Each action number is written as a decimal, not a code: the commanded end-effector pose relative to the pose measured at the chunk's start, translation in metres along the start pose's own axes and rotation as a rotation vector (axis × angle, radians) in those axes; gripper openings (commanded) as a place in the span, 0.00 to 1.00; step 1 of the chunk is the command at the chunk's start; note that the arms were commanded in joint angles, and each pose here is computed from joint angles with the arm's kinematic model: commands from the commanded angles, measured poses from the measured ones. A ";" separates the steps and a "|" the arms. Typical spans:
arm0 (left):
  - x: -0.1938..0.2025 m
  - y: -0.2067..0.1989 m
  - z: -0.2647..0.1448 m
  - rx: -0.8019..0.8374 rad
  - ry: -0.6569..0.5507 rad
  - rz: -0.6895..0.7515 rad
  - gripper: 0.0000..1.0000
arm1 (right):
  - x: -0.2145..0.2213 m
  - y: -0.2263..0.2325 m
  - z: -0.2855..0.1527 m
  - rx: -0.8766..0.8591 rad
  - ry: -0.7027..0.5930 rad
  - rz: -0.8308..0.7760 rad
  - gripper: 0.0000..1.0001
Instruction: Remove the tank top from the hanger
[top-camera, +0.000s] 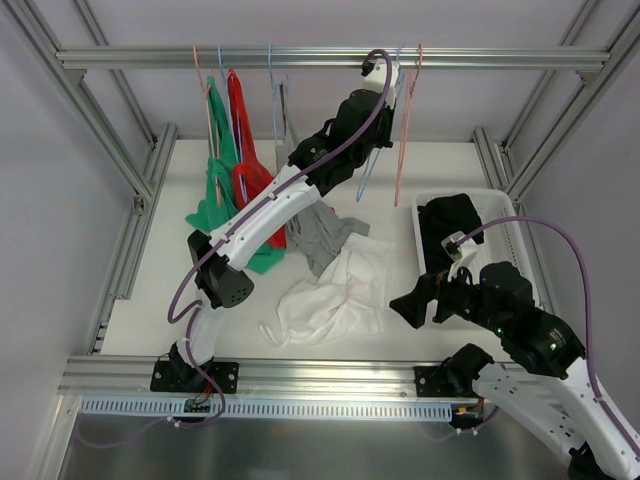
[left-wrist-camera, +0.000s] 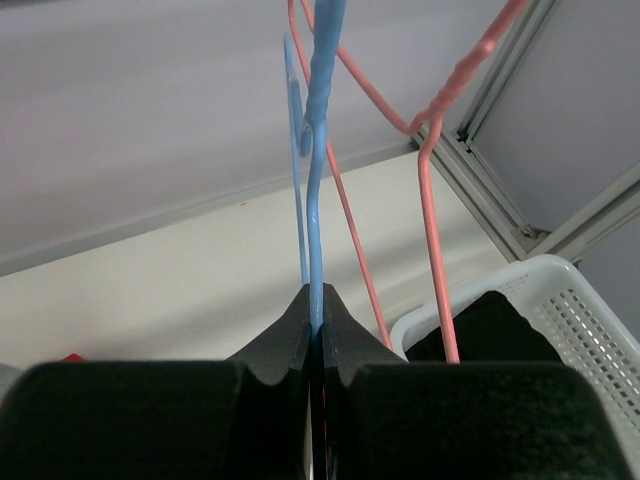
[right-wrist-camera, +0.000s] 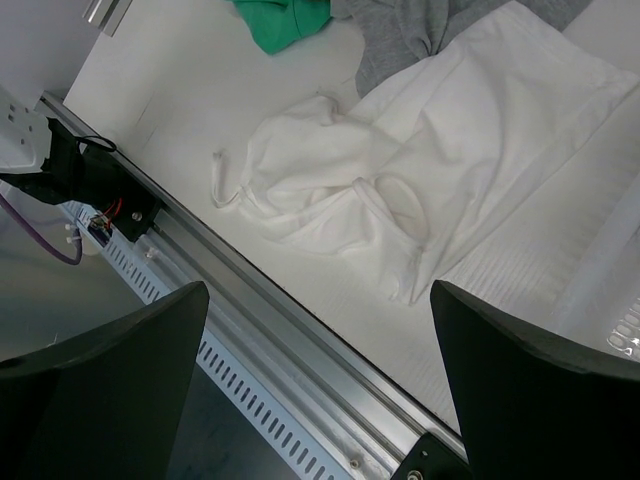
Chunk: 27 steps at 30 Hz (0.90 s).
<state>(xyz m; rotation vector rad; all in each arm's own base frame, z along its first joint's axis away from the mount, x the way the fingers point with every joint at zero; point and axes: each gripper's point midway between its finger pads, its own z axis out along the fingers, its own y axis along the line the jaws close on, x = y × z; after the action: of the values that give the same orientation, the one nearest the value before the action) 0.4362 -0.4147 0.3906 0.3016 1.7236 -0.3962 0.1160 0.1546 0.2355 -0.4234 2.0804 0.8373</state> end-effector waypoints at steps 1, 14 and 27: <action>-0.033 0.006 -0.006 -0.008 -0.093 -0.050 0.00 | 0.003 0.001 0.009 -0.014 0.010 0.006 0.99; -0.003 0.017 -0.015 -0.039 -0.019 -0.071 0.25 | 0.015 -0.005 0.037 -0.016 0.070 0.001 0.99; 0.020 0.125 -0.163 -0.323 -0.026 -0.096 0.99 | 0.061 -0.051 0.133 0.164 0.282 0.012 1.00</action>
<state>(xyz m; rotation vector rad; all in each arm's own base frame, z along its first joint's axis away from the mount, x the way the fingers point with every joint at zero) 0.3632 -0.2878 0.3644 0.1383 1.8213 -0.2370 0.1590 0.1948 0.1102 -0.4810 2.4558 0.6691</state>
